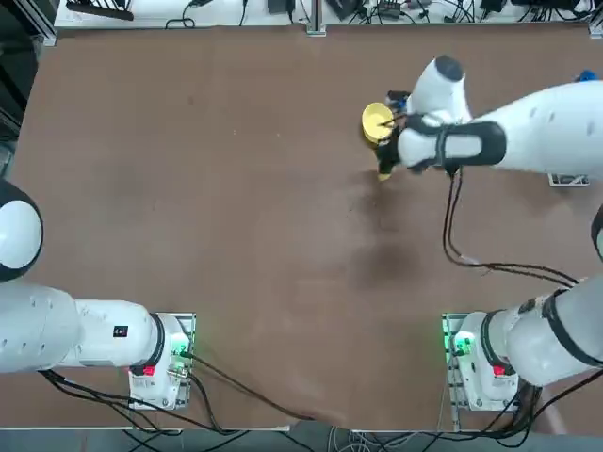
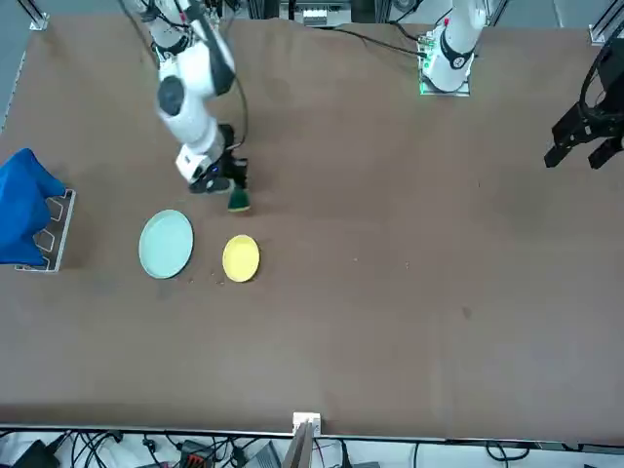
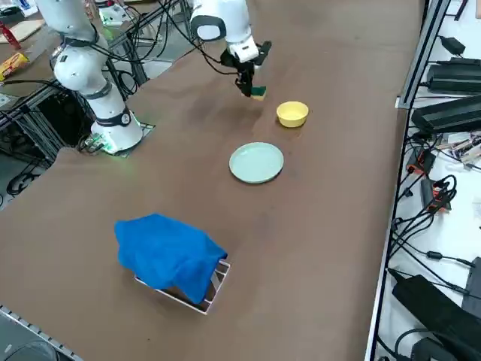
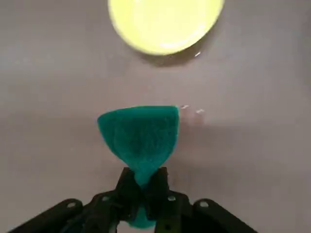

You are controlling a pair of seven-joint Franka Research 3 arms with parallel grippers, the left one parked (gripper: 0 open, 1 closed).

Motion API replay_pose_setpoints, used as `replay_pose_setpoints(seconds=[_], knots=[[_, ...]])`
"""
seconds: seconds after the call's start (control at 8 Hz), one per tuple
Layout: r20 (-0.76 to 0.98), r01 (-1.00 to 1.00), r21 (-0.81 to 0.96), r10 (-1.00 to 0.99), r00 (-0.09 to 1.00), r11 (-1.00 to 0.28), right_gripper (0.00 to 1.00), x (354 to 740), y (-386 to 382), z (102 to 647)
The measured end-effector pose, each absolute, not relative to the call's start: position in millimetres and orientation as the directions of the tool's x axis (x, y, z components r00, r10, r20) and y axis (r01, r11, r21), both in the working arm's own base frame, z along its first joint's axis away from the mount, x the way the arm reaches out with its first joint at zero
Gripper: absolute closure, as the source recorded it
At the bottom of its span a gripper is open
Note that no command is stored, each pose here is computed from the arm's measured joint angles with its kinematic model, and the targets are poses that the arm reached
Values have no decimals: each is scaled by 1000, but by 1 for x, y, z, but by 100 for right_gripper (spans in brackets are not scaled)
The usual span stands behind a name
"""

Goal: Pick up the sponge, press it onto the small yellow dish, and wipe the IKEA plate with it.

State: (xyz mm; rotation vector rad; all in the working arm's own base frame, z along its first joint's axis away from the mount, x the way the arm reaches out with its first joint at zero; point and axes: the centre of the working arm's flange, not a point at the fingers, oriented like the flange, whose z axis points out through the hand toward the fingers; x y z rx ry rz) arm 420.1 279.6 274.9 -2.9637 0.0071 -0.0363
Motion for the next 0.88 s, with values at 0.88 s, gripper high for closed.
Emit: replay_pose_setpoints(seconds=[0.88], knots=[[32,-26,-159,-32,999,-987,85,376,308,203]])
